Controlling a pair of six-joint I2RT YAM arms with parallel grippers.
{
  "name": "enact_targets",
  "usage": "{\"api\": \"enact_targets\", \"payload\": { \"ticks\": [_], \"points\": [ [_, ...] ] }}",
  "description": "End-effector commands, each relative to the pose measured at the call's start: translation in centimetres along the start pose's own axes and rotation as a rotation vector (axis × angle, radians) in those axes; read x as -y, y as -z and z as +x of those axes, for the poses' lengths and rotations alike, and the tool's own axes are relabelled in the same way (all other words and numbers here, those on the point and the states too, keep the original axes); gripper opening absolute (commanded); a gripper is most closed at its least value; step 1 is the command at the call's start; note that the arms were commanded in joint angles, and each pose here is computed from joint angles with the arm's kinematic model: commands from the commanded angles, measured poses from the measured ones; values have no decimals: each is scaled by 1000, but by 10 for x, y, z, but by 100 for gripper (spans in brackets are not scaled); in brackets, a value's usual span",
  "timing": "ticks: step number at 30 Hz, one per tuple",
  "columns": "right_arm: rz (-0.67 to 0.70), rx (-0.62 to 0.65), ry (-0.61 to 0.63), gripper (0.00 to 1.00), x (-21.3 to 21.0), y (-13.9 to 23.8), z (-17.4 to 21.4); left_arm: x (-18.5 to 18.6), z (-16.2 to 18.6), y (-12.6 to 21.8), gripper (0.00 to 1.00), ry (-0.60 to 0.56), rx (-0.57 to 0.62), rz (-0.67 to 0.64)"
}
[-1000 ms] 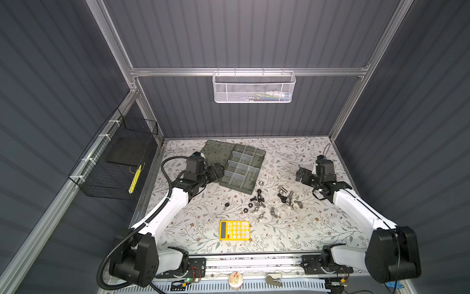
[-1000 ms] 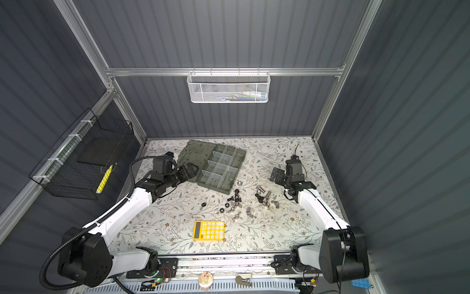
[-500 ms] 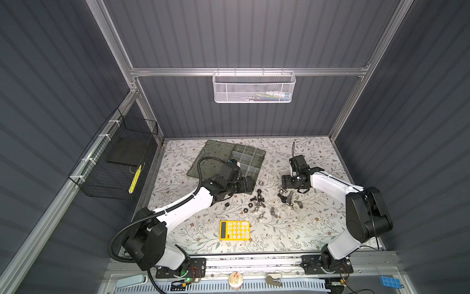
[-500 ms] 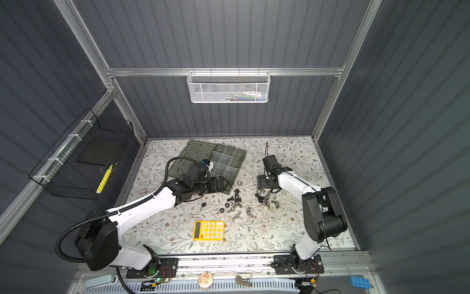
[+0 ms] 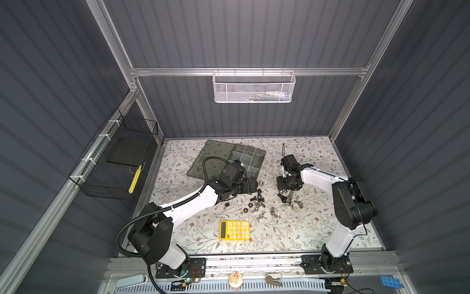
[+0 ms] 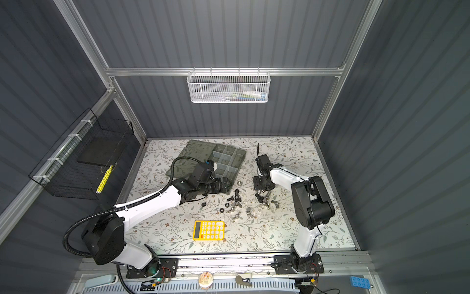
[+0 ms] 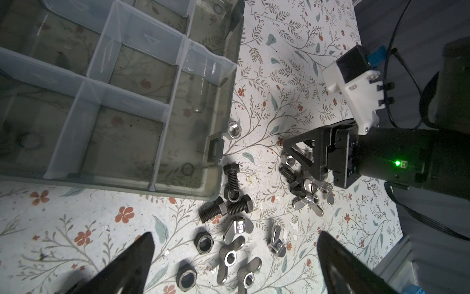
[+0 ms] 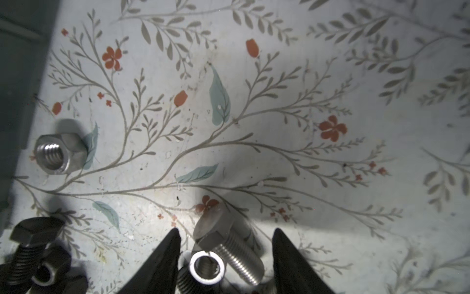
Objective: Sort the screws and nuts into containers
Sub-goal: 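Close the right gripper on a steel bolt and lift it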
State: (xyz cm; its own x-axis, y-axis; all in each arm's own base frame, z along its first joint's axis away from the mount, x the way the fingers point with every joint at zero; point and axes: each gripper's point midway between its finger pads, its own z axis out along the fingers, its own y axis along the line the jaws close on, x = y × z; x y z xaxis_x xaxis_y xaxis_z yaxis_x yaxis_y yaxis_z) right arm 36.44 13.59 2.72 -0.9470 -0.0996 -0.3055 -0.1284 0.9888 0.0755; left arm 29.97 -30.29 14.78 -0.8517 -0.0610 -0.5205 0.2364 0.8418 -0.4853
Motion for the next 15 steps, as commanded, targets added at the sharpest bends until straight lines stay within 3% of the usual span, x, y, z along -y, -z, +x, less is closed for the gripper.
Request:
{"api": "enact_targets", "payload": {
  "ticks": [1,10,15],
  "points": [
    [7,-38,-19,56,-2,-8,11,8,-2,13,100,-37,2,10],
    [39,-62,-15,47,2,-18,11,8,-7,13,100,-66,15,0],
    [47,-82,-8,38,2,-21,9,7,-8,11,100,-69,18,-2]
  ]
}}
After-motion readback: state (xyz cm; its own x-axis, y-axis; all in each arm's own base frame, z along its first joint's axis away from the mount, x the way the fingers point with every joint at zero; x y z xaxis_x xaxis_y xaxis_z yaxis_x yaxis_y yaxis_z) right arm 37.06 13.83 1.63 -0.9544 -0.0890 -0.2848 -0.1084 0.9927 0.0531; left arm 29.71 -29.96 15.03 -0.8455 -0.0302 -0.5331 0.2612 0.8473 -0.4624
